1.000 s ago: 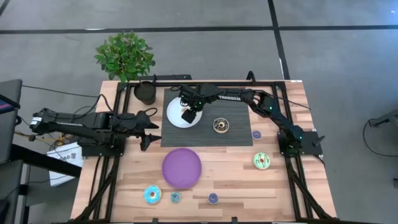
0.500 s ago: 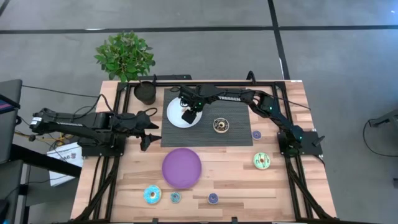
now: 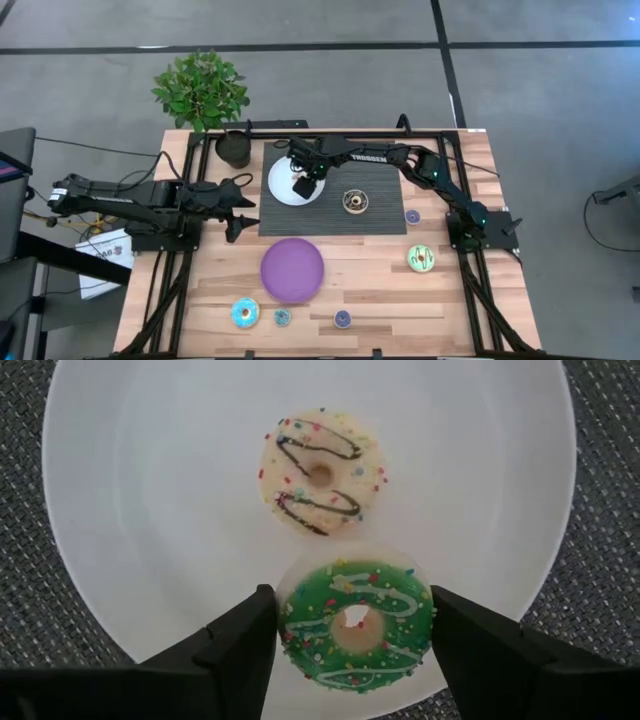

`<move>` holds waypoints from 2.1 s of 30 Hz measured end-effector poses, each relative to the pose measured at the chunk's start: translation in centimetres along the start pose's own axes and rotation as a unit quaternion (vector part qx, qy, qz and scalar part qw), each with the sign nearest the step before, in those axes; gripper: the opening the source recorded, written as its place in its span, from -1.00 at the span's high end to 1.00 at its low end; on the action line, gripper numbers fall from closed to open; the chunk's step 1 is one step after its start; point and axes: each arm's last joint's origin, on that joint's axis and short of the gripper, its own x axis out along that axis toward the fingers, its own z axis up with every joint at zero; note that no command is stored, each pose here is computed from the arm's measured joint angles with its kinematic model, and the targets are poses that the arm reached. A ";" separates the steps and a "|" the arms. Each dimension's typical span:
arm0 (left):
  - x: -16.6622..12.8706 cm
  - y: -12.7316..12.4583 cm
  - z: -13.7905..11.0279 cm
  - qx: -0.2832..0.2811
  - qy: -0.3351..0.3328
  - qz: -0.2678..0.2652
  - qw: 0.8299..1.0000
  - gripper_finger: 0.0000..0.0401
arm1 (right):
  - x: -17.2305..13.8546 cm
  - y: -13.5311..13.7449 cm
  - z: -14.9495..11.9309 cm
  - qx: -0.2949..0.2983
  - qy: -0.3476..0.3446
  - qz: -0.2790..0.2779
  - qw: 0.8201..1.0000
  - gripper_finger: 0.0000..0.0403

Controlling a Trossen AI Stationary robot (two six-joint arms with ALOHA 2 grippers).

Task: Pick & Place donuts
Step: Put the small green donut on the white plate, then put the large light blue donut on the purple plate

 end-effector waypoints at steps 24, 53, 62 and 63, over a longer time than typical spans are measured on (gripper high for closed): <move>0.0 0.0 0.0 0.000 0.000 0.000 1.000 -0.36 | 0.0 0.2 -0.1 0.002 0.003 -0.002 1.000 -0.19; 0.0 0.0 0.0 -0.002 0.000 0.000 1.000 -0.36 | 0.0 0.2 -0.2 0.001 0.004 -0.003 1.000 -0.53; 0.0 0.0 0.0 -0.003 -0.001 0.002 1.000 -0.36 | -2.3 -0.1 0.2 -0.004 -0.020 0.001 1.000 -0.60; 0.0 0.0 0.0 -0.003 -0.001 0.003 1.000 -0.36 | -3.0 -0.1 0.2 -0.003 -0.023 0.001 1.000 -0.60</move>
